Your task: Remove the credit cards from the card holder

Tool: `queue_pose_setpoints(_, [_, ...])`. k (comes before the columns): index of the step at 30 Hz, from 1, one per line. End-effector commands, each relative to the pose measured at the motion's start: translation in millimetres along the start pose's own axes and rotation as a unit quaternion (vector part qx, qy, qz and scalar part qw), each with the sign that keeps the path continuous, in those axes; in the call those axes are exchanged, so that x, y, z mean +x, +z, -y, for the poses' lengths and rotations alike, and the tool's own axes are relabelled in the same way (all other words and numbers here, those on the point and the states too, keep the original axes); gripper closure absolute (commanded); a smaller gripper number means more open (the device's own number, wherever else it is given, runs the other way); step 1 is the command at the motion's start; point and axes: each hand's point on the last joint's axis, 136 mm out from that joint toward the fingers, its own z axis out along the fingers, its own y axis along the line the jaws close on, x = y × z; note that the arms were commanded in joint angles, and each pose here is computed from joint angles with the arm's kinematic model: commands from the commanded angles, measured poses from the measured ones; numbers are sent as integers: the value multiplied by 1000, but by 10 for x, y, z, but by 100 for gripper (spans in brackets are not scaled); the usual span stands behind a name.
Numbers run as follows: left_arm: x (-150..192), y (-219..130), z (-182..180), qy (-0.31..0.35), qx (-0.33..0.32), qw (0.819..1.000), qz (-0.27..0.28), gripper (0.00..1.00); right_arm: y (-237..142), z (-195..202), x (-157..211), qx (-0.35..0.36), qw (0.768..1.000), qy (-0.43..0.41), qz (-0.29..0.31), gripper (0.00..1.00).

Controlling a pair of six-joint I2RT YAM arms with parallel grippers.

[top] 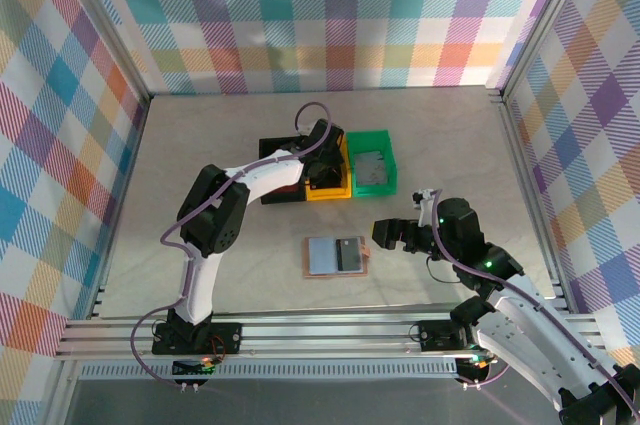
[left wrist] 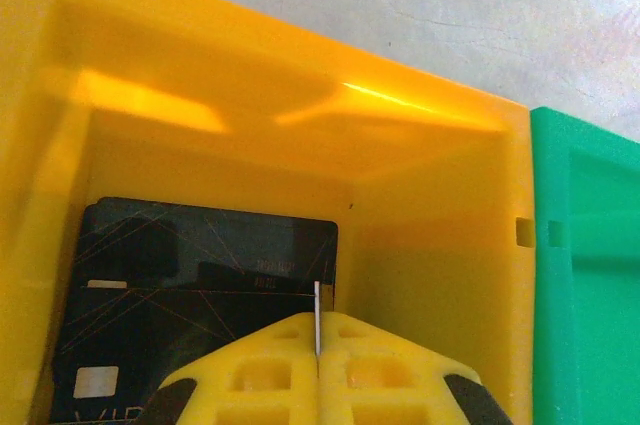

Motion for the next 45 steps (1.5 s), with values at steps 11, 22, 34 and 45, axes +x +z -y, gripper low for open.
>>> queue_pose_setpoints(11, [-47,-20,-52,14,-2,1000,-5,82,14,-13,14,-11,1000,4,1,1])
queue_pose_setpoints(22, [-194,-183,-56,26,-2,1000,12,67,11,-10,16,-9,1000,7,-1,1])
queue_pose_setpoints(34, [-373,-468,-58,34,2,999,33,57,10,22,30,0,1000,13,-4,1])
queue_pose_setpoints(45, [-408,-1167,-141,57,6,998,24,43,164,247,193,51,996,39,-55,1])
